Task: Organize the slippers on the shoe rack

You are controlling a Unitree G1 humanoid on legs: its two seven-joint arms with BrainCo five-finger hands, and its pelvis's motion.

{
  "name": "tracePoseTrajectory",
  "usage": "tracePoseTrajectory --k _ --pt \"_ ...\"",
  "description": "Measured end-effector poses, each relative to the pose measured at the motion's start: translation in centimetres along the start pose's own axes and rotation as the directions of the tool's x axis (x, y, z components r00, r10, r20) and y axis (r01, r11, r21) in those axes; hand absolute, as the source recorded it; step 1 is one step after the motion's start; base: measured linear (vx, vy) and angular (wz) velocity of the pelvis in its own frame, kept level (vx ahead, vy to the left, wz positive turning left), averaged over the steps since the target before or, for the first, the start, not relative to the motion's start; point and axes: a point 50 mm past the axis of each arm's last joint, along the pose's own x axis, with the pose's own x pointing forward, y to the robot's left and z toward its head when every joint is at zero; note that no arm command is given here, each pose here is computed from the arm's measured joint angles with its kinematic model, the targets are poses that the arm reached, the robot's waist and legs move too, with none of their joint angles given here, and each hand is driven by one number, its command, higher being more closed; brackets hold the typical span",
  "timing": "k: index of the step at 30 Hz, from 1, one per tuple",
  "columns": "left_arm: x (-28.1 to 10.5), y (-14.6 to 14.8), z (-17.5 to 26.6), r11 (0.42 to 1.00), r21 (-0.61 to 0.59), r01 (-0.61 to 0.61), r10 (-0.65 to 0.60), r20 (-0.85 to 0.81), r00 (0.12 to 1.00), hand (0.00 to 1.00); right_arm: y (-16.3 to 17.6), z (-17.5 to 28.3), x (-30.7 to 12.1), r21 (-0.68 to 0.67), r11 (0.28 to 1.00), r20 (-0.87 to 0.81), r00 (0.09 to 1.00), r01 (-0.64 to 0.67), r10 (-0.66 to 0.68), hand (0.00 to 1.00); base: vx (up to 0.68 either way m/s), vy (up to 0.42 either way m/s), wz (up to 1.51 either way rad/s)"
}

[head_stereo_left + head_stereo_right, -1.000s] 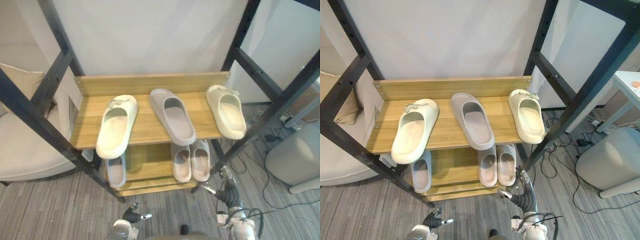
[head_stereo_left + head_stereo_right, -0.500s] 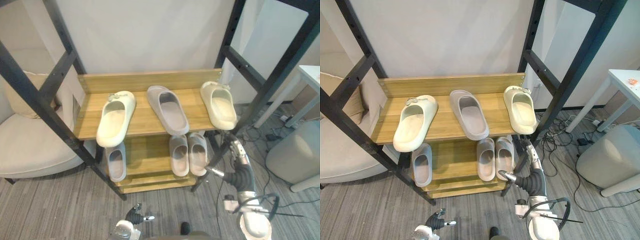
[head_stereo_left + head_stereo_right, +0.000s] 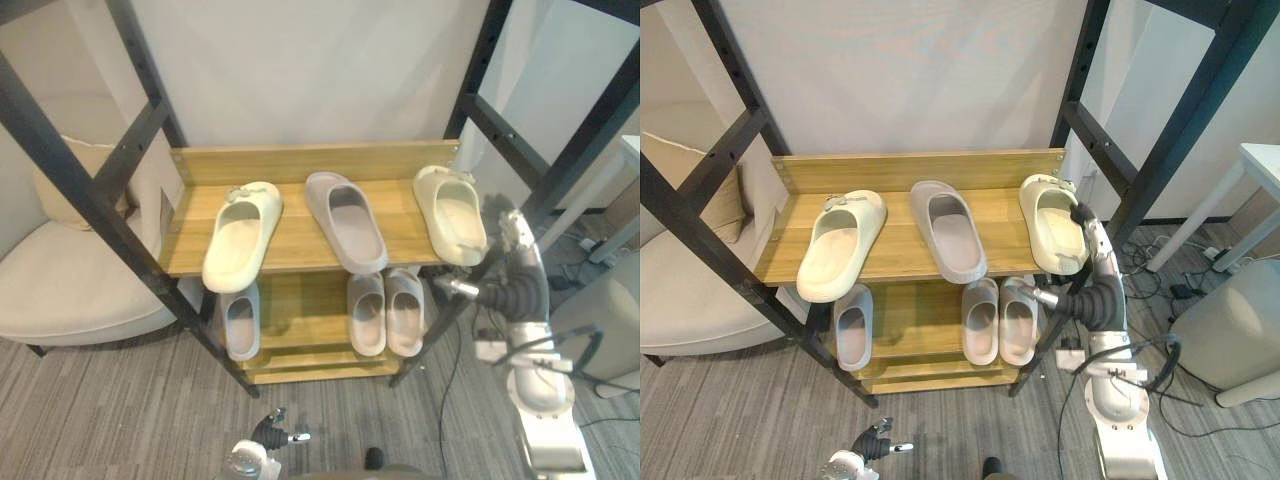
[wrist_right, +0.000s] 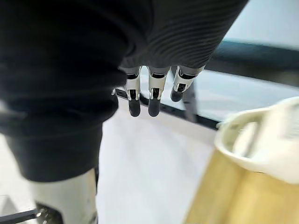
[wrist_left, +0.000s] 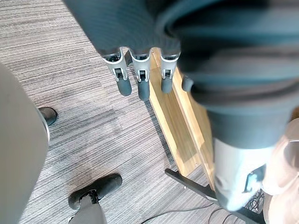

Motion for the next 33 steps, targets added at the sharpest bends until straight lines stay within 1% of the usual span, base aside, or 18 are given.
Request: tracePoseTrajectory --k 3,11,15,20,25,30,33 --pt "0.0 0.3 0.1 1.000 -0.026 -0.002 0.002 0.005 1.000 0.00 -0.4 -1.0 1.4 -0.017 1.000 -0.007 1.000 -0.004 0.004 0.00 -0.02 -0.019 0.14" --pt "0.0 0.6 0.2 1.000 -0.025 -0.008 0.008 0.015 1.000 0.00 -1.1 -3.8 5.0 -0.070 0.997 -0.070 0.997 -0.030 0.025 0.00 0.00 -0.014 0.17" --pt "0.0 0.6 0.4 0.999 -0.032 -0.008 0.009 0.023 1.000 0.00 -0.4 -5.0 6.5 -0.089 0.993 -0.112 0.991 -0.081 0.071 0.00 0.00 0.003 0.07" --pt "0.0 0.7 0.5 0.999 -0.033 -0.010 0.011 0.031 0.999 0.00 0.0 -6.2 7.7 -0.105 0.988 -0.166 0.981 -0.116 0.097 0.00 -0.02 -0.005 0.11" --pt "-0.1 1.2 0.6 0.999 -0.027 -0.023 0.024 0.038 0.999 0.00 0.9 -7.0 9.0 -0.110 0.980 -0.200 0.969 -0.167 0.142 0.00 -0.04 -0.011 0.16" --pt "0.0 1.3 0.8 0.999 -0.036 -0.025 0.027 0.047 0.999 0.00 1.8 -7.5 9.7 -0.119 0.968 -0.228 0.955 -0.220 0.189 0.00 -0.02 0.008 0.02" --pt "0.0 1.4 0.9 0.998 -0.048 -0.030 0.032 0.048 0.998 0.00 1.8 -8.1 10.0 -0.124 0.966 -0.258 0.948 -0.225 0.187 0.00 -0.01 0.006 0.07"
